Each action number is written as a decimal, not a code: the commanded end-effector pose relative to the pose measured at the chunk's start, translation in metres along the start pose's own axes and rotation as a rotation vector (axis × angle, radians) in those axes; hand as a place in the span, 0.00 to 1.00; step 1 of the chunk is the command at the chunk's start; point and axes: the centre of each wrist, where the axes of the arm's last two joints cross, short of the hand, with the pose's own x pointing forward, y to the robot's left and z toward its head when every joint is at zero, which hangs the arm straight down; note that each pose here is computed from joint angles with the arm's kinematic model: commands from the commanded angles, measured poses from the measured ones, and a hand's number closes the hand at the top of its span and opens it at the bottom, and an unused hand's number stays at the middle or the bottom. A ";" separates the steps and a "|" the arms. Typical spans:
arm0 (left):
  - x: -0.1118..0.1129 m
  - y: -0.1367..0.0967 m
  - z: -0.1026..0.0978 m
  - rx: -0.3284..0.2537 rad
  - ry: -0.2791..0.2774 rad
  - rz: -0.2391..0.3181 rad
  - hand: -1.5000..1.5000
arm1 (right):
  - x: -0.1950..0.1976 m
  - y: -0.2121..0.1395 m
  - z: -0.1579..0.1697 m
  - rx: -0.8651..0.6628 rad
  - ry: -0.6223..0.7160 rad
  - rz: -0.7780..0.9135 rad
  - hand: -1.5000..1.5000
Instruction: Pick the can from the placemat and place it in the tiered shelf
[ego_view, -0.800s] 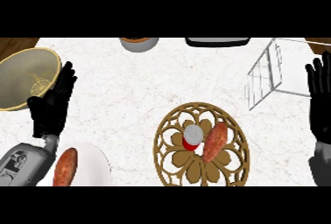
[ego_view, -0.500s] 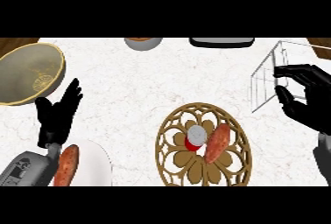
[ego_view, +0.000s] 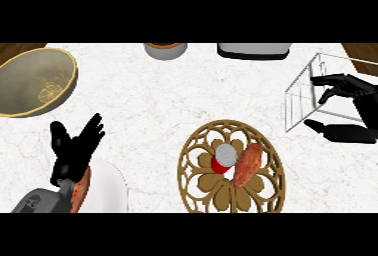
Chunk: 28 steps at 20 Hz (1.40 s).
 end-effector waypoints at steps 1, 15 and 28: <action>-0.015 0.007 0.007 0.000 0.037 0.033 0.50 | -0.021 -0.001 0.005 0.214 0.080 -0.043 0.00; -0.015 0.021 0.001 0.029 0.053 0.026 0.50 | 0.104 0.046 -0.020 0.536 0.208 0.179 0.00; -0.013 0.023 0.007 0.004 0.046 0.037 0.50 | 0.146 0.149 -0.034 0.490 0.403 0.415 0.00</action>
